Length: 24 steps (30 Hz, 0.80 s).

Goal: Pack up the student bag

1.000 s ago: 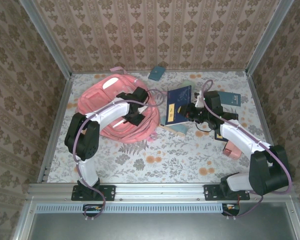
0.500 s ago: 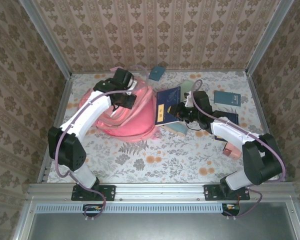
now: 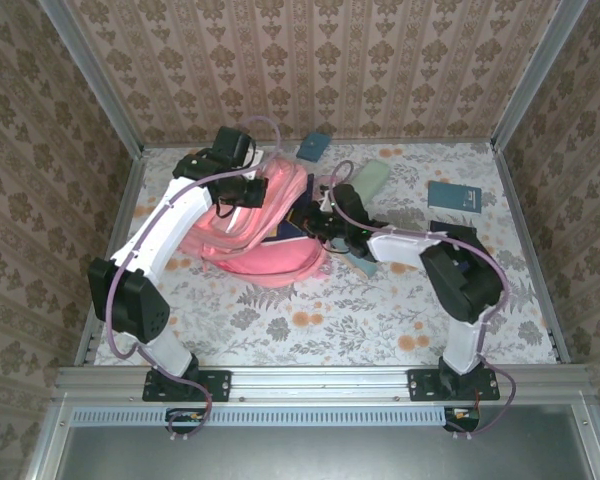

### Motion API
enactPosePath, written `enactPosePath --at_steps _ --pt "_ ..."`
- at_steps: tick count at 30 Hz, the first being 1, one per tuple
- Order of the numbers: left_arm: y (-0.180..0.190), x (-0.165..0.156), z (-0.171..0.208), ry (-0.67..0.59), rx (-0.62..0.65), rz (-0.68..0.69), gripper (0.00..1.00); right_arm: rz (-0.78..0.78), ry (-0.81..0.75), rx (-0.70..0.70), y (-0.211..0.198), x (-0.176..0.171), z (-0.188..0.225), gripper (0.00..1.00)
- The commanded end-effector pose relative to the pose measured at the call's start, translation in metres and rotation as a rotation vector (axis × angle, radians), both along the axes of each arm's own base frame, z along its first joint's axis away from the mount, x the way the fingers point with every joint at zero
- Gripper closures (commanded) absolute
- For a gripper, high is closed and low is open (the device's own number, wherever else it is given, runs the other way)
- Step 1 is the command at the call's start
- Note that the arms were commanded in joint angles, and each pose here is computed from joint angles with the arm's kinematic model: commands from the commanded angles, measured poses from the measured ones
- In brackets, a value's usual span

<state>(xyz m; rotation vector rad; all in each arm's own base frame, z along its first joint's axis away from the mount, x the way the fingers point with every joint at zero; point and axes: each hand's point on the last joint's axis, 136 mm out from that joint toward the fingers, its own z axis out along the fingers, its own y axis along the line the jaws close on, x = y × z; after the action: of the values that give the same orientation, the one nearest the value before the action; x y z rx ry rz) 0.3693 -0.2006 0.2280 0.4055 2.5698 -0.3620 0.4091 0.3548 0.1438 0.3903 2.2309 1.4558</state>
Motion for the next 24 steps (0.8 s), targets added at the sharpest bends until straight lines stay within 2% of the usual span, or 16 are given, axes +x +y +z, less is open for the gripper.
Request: enactPosePath --at_steps 1,8,16,18,21,24 --pt "-0.002 0.003 0.056 -0.105 -0.140 0.025 1.00 -0.152 -0.083 0.147 0.024 0.035 0.031 1.00" --pt "-0.008 0.001 0.055 -0.083 -0.195 0.034 1.00 -0.370 -0.066 0.176 0.050 0.065 0.007 1.00" --pt "-0.013 0.000 0.054 -0.073 -0.230 0.036 1.00 -0.448 0.048 0.136 0.076 0.091 -0.032 0.98" --pt "-0.013 0.001 0.053 -0.074 -0.230 0.037 1.00 -0.432 0.028 0.105 0.084 0.097 -0.034 0.87" --pt "-0.014 0.003 0.050 -0.070 -0.230 0.038 1.00 -0.351 0.065 0.049 0.101 0.098 -0.043 0.78" --pt "-0.014 0.003 0.049 -0.067 -0.224 0.033 1.00 -0.295 0.060 0.028 0.104 0.091 -0.036 0.55"
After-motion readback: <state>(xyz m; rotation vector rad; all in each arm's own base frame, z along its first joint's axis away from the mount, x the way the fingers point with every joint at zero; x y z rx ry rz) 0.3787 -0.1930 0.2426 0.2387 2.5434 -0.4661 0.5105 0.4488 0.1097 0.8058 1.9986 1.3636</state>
